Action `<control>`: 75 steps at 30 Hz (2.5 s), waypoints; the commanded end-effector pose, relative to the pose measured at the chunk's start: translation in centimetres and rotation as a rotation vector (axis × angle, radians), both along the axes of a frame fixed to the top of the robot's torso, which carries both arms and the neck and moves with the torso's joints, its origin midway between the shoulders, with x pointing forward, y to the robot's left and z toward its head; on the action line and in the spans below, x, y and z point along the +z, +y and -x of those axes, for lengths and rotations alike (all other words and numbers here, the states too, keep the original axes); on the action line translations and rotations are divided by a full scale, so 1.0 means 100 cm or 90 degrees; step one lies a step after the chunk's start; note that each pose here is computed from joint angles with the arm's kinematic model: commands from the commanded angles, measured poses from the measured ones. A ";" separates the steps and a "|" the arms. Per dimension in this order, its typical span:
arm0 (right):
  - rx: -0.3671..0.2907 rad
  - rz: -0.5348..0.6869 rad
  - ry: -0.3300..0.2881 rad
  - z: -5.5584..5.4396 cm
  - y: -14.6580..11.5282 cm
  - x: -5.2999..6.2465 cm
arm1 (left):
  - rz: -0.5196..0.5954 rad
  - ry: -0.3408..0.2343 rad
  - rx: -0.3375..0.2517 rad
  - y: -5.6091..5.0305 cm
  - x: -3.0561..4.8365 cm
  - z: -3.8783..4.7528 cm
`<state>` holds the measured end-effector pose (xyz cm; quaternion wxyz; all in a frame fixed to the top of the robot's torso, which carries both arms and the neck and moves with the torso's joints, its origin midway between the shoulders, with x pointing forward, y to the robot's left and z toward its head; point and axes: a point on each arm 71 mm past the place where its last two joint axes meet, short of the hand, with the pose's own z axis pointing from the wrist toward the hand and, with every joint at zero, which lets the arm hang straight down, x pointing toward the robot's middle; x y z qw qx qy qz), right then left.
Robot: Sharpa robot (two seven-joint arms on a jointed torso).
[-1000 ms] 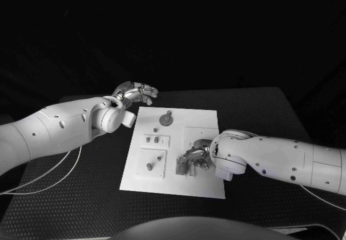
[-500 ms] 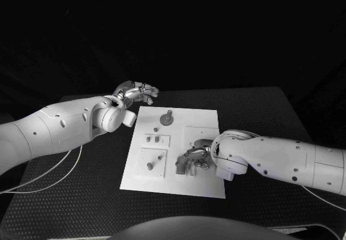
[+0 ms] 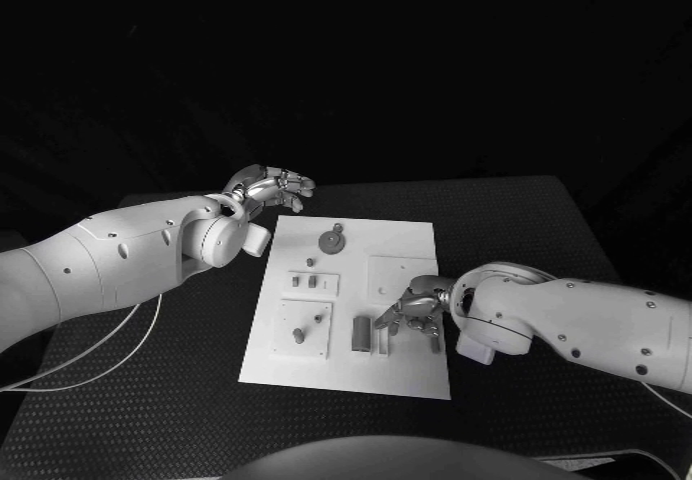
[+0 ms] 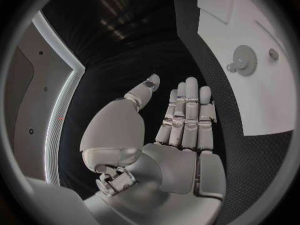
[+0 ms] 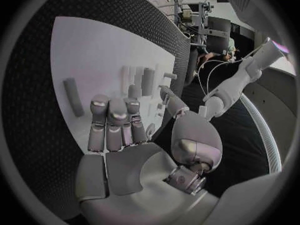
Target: Assemble the parts on the task board
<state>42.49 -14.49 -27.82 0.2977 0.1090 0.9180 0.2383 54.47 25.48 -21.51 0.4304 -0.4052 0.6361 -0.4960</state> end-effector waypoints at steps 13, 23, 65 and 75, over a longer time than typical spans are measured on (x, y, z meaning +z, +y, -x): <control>-0.017 0.064 -0.021 -0.011 -0.064 0.028 | 0.007 -0.004 -0.007 0.002 0.0013 0.0007; 0.005 0.175 -0.059 0.000 -0.075 0.015 | 0.006 -0.004 -0.006 0.003 0.0013 0.0011; 0.122 0.271 -0.144 0.007 -0.021 -0.033 | 0.009 0.001 -0.017 -0.004 0.0009 0.0016; 0.154 0.291 -0.159 0.011 -0.014 -0.035 | 0.008 0.002 -0.015 -0.002 0.0007 0.0016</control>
